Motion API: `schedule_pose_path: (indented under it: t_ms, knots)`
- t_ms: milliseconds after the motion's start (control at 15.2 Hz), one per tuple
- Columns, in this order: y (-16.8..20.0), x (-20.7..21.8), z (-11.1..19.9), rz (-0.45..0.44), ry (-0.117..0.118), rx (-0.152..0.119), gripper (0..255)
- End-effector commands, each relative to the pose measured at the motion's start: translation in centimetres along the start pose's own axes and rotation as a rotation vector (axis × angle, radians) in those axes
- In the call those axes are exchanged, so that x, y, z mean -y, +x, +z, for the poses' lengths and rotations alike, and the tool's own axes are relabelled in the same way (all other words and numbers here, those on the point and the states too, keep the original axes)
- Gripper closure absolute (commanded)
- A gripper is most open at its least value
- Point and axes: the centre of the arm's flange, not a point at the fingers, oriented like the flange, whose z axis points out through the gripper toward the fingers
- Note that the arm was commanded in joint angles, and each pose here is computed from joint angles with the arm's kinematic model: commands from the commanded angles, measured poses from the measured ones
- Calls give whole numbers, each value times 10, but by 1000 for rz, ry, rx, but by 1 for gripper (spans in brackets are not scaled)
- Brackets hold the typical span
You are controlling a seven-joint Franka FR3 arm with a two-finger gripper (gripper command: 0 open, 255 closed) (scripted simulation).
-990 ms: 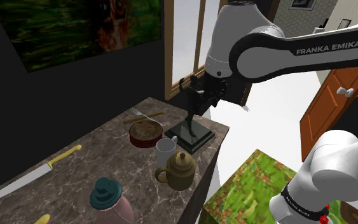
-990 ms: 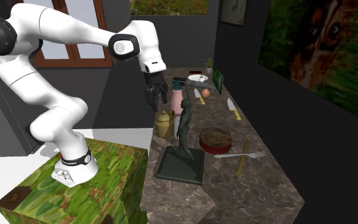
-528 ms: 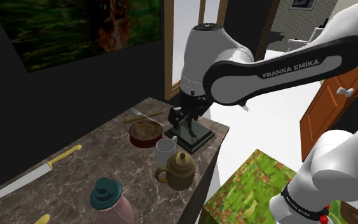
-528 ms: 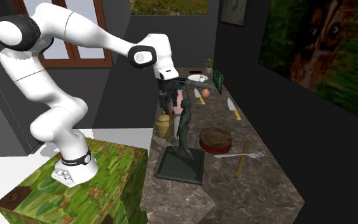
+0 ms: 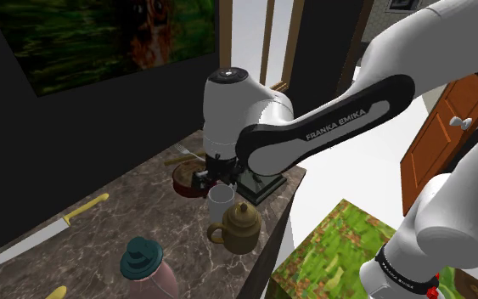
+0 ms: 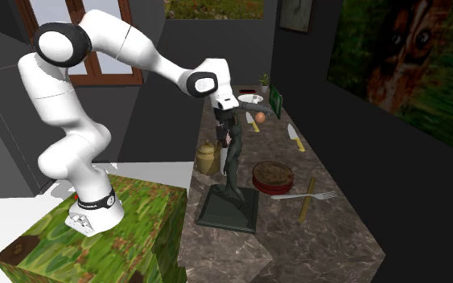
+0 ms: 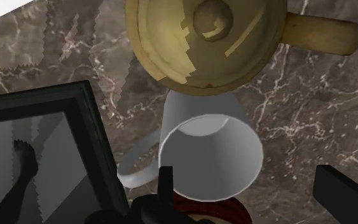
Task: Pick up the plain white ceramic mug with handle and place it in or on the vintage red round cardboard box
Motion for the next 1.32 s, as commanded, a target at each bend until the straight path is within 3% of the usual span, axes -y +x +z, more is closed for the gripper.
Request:
schedule_pose_path:
  t_ms: [0,528,1056,1122,1254]
  knots:
    - [5,21,14,2,1,0,0]
    - [5,21,54,2,1,0,0]
    - [5,21,54,2,1,0,0]
    - [5,21,54,2,1,0,255]
    - [5,21,54,2,1,0,255]
